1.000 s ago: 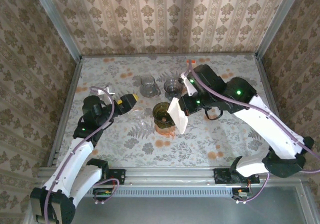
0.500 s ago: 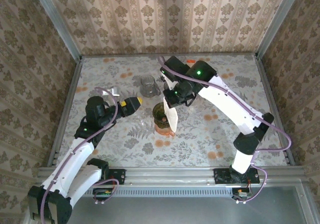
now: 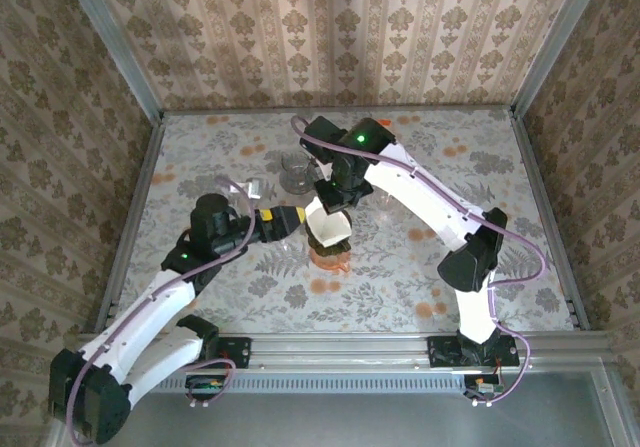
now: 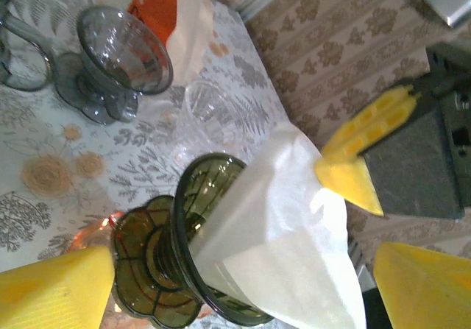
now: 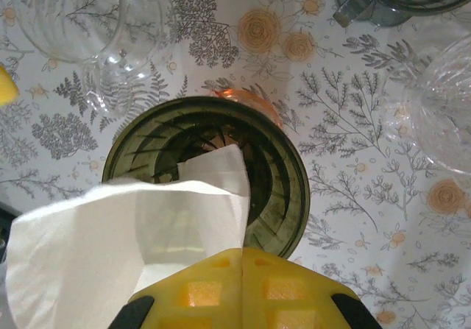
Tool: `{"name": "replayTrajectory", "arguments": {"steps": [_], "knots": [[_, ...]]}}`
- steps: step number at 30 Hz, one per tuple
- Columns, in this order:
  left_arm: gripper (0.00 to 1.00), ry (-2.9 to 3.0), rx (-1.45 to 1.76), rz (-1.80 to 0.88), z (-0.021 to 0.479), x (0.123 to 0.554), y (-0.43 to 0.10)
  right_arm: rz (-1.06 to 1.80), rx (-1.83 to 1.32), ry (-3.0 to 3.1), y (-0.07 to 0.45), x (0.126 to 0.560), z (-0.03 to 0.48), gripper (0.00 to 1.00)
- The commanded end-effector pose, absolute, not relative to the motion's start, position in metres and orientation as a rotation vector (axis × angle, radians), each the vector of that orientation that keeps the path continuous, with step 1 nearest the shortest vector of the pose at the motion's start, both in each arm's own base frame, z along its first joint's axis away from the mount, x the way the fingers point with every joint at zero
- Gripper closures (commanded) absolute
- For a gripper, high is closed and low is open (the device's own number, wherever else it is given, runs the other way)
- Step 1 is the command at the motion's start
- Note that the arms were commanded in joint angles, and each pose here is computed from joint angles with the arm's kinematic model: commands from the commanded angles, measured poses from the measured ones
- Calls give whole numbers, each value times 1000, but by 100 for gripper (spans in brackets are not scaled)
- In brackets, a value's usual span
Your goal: Place the coffee filter in the dripper
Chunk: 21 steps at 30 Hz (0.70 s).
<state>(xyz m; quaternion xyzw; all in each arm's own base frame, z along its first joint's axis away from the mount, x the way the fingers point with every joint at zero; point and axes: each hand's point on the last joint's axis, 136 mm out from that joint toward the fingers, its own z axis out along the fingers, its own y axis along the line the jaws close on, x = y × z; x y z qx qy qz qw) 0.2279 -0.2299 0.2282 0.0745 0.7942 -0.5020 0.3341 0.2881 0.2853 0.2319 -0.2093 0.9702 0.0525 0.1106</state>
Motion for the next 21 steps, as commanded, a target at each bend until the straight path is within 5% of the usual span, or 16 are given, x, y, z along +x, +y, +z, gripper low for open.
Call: {"name": "replayTrajectory", "arguments": {"steps": [1,17,21], "knots": [[10,1999,261,-1292,248,232,-239,90,-629,2833,281,292,233,100],[39,2104,224,-1326,214,237,-259,66,-633,2797,283,297,226,100],[40,2119,218,-1326,210,238,-260,67,-625,2782,281,297,224,86]]}}
